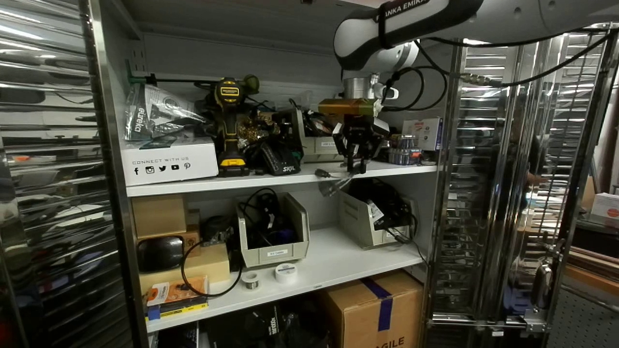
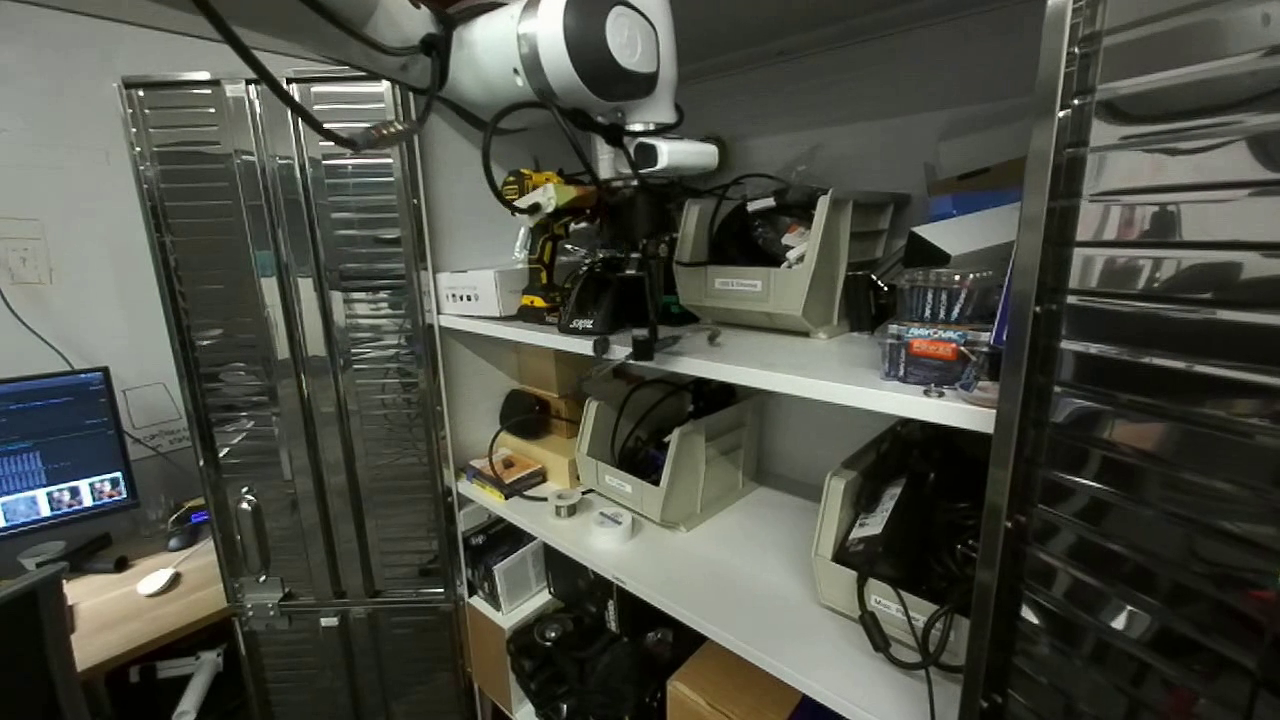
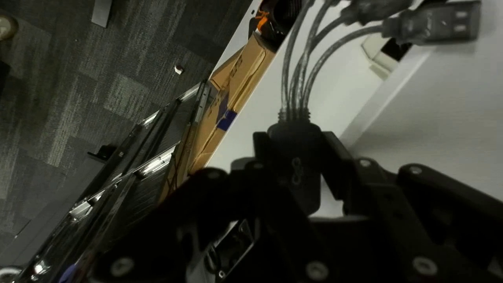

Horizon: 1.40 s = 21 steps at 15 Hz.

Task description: Put the cable inside the compartment.

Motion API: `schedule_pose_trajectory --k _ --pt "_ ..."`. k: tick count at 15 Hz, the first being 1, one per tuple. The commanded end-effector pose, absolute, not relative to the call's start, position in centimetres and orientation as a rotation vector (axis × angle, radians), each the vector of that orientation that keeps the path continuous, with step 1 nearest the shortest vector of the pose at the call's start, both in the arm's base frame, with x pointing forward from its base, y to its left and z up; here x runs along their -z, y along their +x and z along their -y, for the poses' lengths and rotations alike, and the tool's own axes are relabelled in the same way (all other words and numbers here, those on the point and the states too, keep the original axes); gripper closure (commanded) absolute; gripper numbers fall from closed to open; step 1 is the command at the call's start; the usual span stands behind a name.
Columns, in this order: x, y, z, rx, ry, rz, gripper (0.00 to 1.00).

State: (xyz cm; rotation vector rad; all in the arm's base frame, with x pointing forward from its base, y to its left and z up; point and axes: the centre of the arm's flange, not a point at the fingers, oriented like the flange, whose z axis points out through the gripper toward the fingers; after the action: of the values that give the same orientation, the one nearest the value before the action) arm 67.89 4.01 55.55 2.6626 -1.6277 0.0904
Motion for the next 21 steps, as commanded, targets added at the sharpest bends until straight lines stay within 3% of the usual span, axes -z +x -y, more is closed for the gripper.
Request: schedule_pose_trajectory --k 1,5,12,16,21 --pt "-54.5 59.6 -5.4 -0.121 2.736 1.497 0.81" --pt "-54.7 56.1 -5.6 -0.262 2.745 1.495 0.81" --pt "-56.8 51.5 -6.2 -0.839 2.731 1.404 0.82" --pt "-57.7 51.1 -7.7 -1.134 2.676 1.249 0.82" --pt "-61.0 55.0 -8.1 -1.489 2.547 1.195 0.82"
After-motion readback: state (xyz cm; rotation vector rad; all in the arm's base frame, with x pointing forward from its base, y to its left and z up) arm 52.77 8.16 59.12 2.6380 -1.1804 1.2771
